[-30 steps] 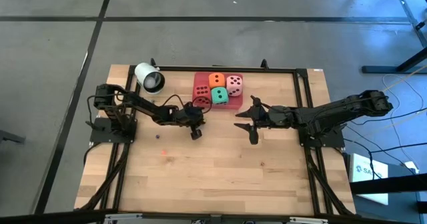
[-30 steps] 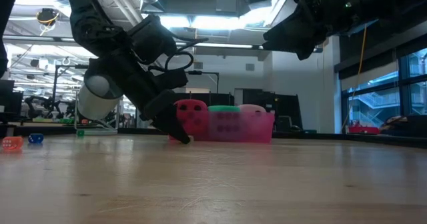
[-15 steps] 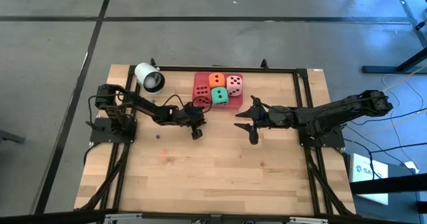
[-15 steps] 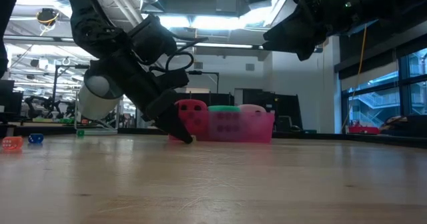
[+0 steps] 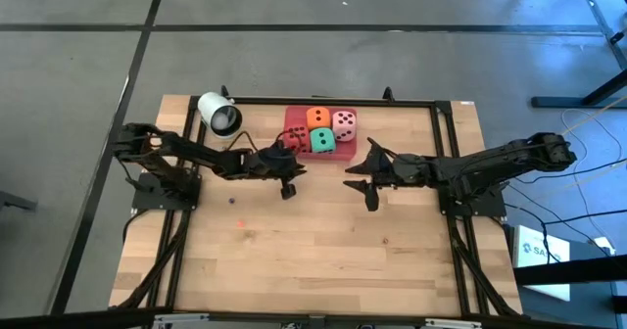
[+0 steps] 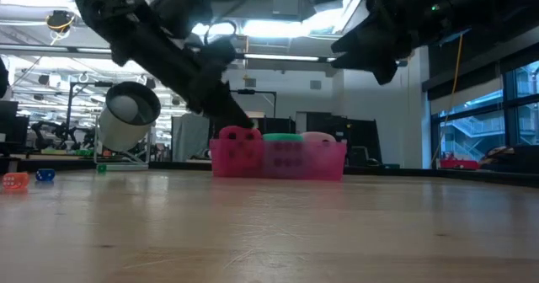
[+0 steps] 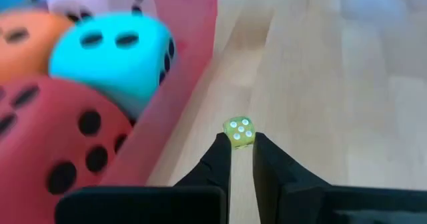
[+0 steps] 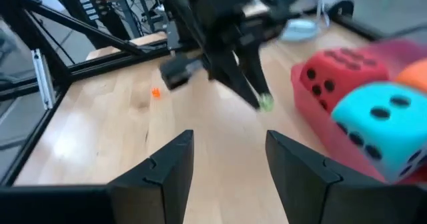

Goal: Pick & Place Dice
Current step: Put the light green die into the pink bin

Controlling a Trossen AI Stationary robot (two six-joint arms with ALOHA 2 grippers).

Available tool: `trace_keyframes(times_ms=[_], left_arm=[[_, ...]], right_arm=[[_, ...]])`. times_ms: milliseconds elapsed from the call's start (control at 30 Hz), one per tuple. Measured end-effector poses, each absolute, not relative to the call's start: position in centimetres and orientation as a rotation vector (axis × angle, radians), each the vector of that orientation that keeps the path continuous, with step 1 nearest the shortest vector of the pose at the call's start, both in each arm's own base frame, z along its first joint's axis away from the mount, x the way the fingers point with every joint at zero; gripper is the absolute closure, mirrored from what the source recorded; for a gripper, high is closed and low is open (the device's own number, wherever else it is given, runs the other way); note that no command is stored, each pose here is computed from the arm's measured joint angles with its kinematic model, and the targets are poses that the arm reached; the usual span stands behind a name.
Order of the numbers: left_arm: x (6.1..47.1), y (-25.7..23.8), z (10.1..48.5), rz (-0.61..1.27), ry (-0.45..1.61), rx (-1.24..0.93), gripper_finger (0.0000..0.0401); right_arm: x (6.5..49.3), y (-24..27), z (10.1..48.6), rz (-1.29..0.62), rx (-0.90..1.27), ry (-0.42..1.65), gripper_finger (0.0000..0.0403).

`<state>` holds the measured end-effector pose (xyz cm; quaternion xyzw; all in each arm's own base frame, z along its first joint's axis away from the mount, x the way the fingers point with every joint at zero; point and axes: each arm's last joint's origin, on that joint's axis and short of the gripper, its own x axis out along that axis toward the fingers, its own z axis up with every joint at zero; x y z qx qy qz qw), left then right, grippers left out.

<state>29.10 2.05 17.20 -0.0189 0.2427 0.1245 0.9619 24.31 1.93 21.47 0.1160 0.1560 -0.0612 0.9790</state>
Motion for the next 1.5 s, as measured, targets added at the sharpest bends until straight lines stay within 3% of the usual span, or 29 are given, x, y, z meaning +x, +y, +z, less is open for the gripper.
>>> trace_keyframes(times_ms=[200, 333, 467, 700, 1500], left_arm=[[28.3, 0.8, 19.5, 0.262, 0.423, 0.058, 0.0379], [27.9, -0.4, 20.6, 0.299, 0.396, 0.154, 0.0379], [28.2, -1.2, 21.7, 0.337, 0.462, 0.24, 0.0379], [29.5, -2.1, 23.9, 0.358, 0.533, 0.363, 0.0379], [31.0, -3.1, 24.3, 0.359, 0.522, 0.485, 0.0379]], right_arm=[[25.4, 0.4, 20.2, -0.153, 0.348, 0.333, 0.0216], [26.9, -0.6, 19.4, -0.065, 0.43, 0.27, 0.0216], [28.1, -1.7, 18.7, 0.025, 0.508, 0.199, 0.0216], [29.7, -3.1, 17.3, 0.021, 0.616, 0.212, 0.0216], [31.9, -4.3, 18.3, 0.058, 0.606, 0.207, 0.0216]])
